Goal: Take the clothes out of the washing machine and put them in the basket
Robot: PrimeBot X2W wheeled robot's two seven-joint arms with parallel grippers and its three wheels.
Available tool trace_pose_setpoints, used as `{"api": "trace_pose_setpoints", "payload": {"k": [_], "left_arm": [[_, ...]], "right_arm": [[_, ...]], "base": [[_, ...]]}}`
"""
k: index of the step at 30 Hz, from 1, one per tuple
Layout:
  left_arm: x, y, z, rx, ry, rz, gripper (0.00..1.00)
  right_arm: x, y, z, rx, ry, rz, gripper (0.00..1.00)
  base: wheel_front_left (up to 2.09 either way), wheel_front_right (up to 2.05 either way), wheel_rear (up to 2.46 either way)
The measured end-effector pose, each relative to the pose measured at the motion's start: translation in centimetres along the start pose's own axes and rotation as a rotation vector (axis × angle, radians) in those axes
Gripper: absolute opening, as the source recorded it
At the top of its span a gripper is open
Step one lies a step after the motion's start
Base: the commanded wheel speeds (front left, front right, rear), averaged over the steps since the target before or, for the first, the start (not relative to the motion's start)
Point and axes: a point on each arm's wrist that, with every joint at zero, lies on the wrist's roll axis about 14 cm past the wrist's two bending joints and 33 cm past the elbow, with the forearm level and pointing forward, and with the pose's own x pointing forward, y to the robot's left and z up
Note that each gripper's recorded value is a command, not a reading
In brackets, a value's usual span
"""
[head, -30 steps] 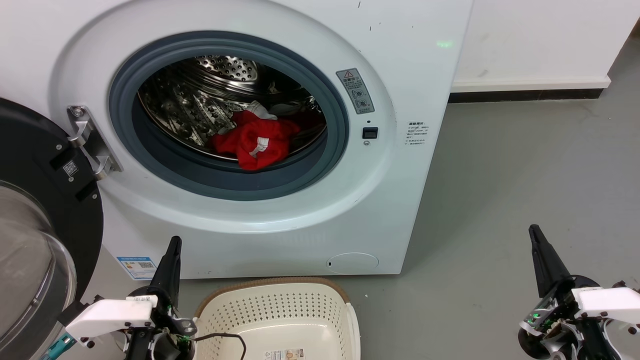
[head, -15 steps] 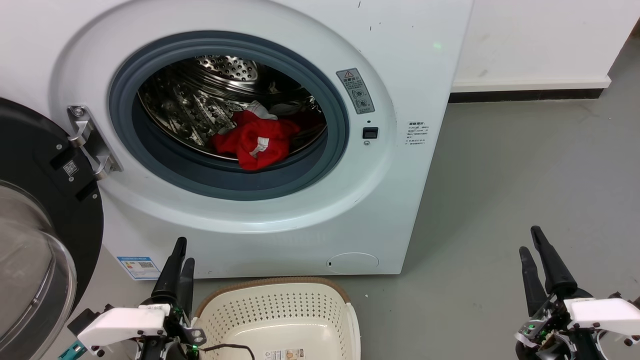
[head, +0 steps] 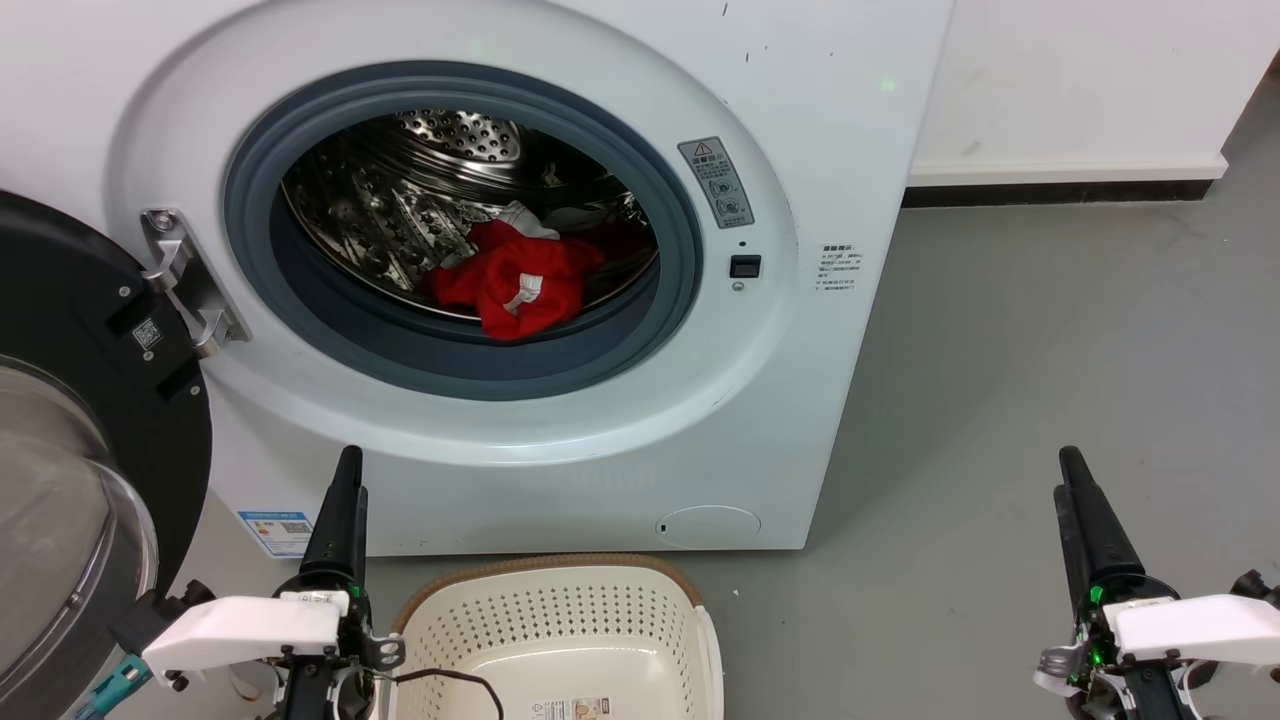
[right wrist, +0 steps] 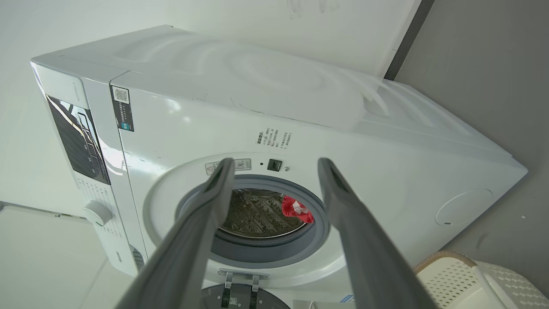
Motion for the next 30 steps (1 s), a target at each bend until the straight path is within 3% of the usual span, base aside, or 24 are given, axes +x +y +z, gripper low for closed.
{"api": "trace_pose_setpoints", "payload": {"k": [8, 30], "left_arm": [[0.1, -1.3, -0.1, 0.112, -0.01, -0.042, 1.0], [0.1, -3.9, -1.1, 0.545, -0.018, -0.139, 1.0]], "right_arm": [[-0.2, 0.7, 0.0, -0.187, -0.007, 0.023, 1.0], [-0.8, 2.4, -0.9, -0.633, 0.004, 0.095, 1.0]], "base": [[0.0, 0.0, 0.0], [0.0, 0.0, 0.0]]}}
